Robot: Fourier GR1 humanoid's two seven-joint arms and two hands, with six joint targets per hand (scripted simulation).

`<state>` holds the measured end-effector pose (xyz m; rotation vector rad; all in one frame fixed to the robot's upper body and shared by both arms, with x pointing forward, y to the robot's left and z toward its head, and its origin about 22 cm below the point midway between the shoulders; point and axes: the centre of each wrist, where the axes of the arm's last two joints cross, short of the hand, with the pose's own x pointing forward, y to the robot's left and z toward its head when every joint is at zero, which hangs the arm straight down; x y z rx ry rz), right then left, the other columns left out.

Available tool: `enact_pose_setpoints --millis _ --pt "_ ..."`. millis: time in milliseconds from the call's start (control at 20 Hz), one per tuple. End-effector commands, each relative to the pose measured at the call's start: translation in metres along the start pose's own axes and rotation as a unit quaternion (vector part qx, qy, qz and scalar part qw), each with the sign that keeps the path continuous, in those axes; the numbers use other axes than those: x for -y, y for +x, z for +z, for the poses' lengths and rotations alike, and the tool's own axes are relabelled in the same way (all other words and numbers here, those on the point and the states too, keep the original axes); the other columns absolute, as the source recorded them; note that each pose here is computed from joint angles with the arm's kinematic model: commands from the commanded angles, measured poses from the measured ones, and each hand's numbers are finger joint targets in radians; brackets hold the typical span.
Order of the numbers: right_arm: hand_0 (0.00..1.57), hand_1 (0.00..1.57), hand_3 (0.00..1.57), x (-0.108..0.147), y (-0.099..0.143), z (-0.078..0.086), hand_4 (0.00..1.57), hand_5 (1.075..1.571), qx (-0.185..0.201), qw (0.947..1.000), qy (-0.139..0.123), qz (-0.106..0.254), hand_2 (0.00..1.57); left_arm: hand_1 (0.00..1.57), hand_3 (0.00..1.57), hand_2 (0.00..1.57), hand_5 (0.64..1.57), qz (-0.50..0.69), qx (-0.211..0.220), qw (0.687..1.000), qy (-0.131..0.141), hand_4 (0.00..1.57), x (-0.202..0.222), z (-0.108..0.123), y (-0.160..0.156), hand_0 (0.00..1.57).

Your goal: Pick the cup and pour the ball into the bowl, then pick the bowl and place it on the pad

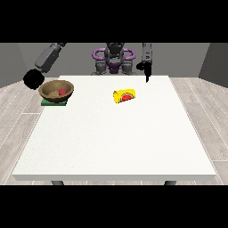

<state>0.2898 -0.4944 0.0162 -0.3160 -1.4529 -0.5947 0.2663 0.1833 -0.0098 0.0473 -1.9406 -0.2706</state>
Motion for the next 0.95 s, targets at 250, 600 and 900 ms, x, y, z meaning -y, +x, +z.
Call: enact_pose_setpoints --millis 250,600,900 --pt "1.24 1.24 1.36 -0.011 0.024 -0.007 0.00 1.568 0.043 0.9921 -0.035 0.113 1.30 0.00 0.00 0.00 1.366 -0.012 -0.025 1.000 0.010 1.17 0.009 0.015 -0.031 0.00" --pt "0.60 0.60 0.62 -0.047 0.031 -0.015 0.72 1.366 0.018 0.9938 0.070 0.085 0.60 0.00 0.00 0.00 1.336 0.000 -0.053 0.999 -0.001 1.21 0.068 0.046 -0.033 0.00" --pt "0.00 0.00 0.75 0.001 0.049 -0.013 0.71 1.075 0.030 0.9955 0.057 0.069 0.58 0.00 0.00 0.00 1.340 0.007 -0.043 0.999 -0.001 1.22 0.086 0.057 -0.025 0.00"
